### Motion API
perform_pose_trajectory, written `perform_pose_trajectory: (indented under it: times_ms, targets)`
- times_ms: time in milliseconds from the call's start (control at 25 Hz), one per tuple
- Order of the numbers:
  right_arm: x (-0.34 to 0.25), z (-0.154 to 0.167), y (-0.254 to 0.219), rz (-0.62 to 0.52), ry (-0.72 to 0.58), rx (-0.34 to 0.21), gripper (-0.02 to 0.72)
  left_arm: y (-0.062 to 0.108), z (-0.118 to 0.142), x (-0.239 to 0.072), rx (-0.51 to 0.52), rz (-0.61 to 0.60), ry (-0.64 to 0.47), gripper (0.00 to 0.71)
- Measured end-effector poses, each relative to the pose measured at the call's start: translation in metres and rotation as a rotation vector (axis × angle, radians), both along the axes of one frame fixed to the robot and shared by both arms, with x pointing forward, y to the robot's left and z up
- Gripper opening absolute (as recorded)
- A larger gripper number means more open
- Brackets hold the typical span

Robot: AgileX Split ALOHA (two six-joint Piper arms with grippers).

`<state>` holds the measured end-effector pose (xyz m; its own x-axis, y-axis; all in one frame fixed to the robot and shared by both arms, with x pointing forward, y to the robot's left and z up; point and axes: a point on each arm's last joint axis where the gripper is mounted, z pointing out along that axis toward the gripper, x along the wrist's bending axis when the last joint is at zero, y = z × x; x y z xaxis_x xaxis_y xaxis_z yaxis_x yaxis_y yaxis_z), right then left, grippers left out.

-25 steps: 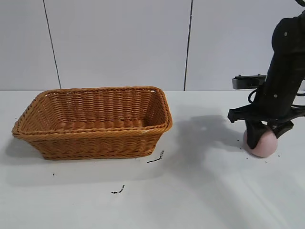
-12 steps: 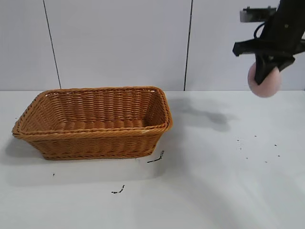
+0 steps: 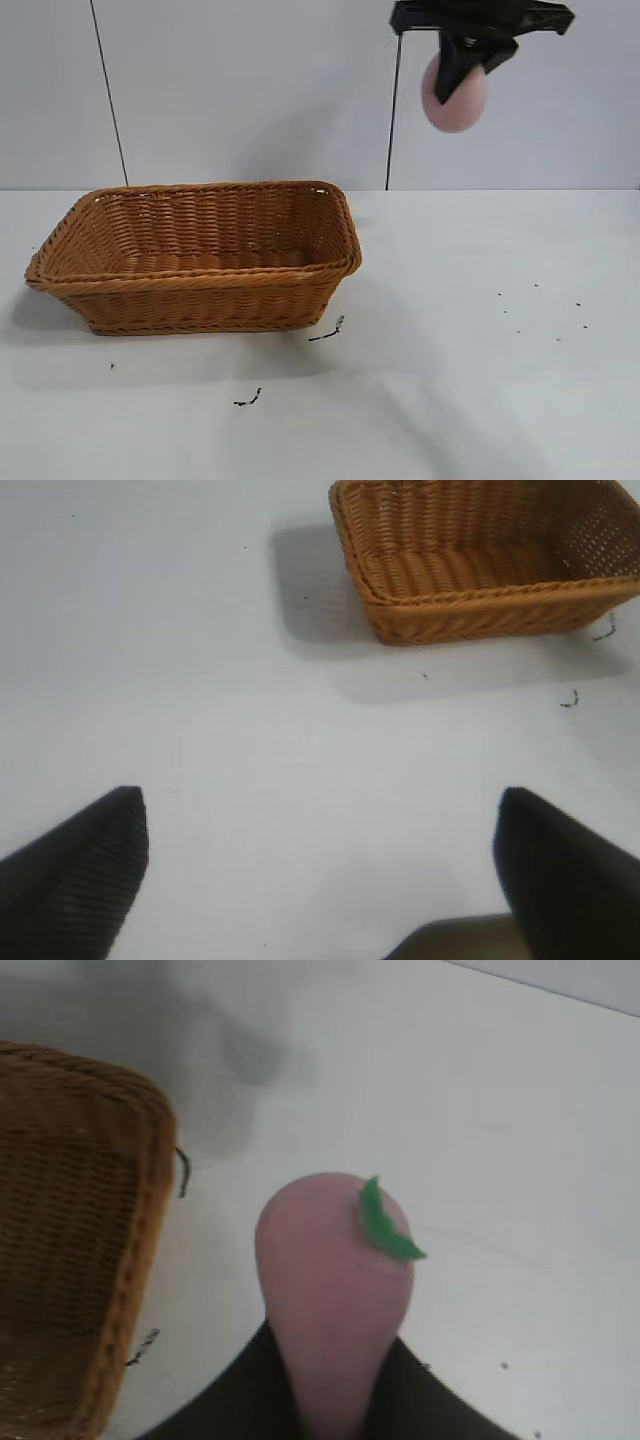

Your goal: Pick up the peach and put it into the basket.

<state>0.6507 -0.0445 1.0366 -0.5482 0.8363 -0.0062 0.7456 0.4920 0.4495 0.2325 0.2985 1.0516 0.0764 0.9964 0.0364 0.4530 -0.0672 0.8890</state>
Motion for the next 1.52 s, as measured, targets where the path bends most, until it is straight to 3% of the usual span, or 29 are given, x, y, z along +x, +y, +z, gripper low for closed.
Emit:
perform_pose_trajectory:
  times_ms: [240,480,560,640,760,880,1200,1520]
  targets:
    - [-0.01,-0.06,0.06,0.121,-0.014,-0.006,0.037,0.0,0.0,0.0,0.0,0.0,0.0,0.692]
    - [-0.001,-0.11,0.067,0.135,-0.014,-0.052,0.043,0.0,0.0,0.0,0.0,0.0,0.0,0.692]
    - [0.0,-0.115,0.067,0.135,-0.006,-0.058,0.09,0.0,0.0,0.0,0.0,0.0,0.0,0.692]
    - [0.0,-0.116,0.067,0.135,-0.005,-0.057,0.234,0.0,0.0,0.0,0.0,0.0,0.0,0.692]
    - [0.0,-0.111,0.067,0.135,-0.013,-0.053,0.542,0.0,0.0,0.0,0.0,0.0,0.0,0.692]
    - [-0.001,-0.099,0.066,0.134,-0.028,-0.043,0.659,0.0,0.0,0.0,0.0,0.0,0.0,0.692]
    - [0.001,-0.018,0.054,0.104,-0.131,0.031,0.689,0.0,0.0,0.0,0.0,0.0,0.0,0.692]
    - [0.044,0.008,-0.021,-0.066,-0.149,0.029,0.689,0.0,0.0,0.0,0.0,0.0,0.0,0.692]
